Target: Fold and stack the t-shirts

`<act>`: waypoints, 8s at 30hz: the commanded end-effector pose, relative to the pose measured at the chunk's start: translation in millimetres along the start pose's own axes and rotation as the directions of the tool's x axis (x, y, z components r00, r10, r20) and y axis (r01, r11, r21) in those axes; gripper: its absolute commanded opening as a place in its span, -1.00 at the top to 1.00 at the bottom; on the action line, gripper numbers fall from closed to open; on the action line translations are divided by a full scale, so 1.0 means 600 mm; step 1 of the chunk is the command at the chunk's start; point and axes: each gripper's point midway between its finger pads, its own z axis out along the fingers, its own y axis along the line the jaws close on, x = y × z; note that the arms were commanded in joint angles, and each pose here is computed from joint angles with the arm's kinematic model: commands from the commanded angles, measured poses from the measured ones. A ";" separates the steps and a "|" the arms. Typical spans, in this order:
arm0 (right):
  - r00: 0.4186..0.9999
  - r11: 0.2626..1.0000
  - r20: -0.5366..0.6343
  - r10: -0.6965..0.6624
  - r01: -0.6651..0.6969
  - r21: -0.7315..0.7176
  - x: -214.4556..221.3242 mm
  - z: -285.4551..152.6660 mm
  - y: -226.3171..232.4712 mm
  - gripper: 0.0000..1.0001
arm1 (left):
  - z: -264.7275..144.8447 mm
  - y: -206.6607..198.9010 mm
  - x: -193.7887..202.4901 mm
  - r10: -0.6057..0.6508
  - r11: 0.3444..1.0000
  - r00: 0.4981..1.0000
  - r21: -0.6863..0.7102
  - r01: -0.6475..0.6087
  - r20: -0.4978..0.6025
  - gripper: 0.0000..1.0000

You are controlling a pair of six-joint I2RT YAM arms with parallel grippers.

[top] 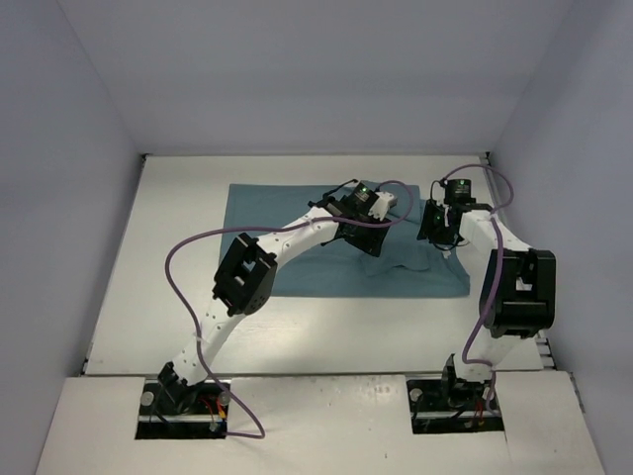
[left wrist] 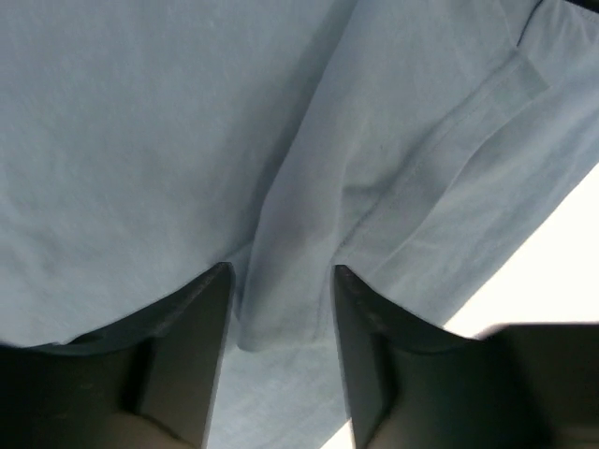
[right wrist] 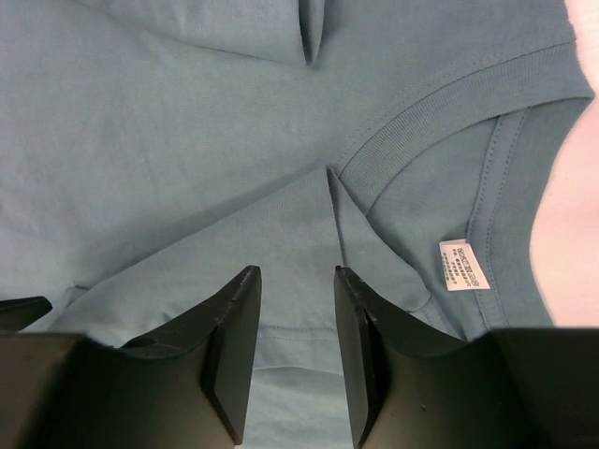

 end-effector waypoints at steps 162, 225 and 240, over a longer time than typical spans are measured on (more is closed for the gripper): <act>0.976 0.974 -0.147 0.160 -0.131 0.185 0.257 -0.022 -0.011 0.18 | -0.293 0.194 0.475 -0.570 0.679 0.814 -0.491 0.545 0.114 -0.33; 0.959 0.988 0.262 0.112 -0.080 -0.129 -0.243 -0.074 0.096 0.16 | -0.492 0.382 0.029 -0.350 0.771 0.846 -0.388 0.504 0.403 -0.34; 0.946 0.972 0.254 -0.200 0.225 -0.073 -0.306 0.057 0.076 0.21 | -0.441 0.606 0.029 -0.268 0.812 0.919 -0.446 0.376 0.288 -0.34</act>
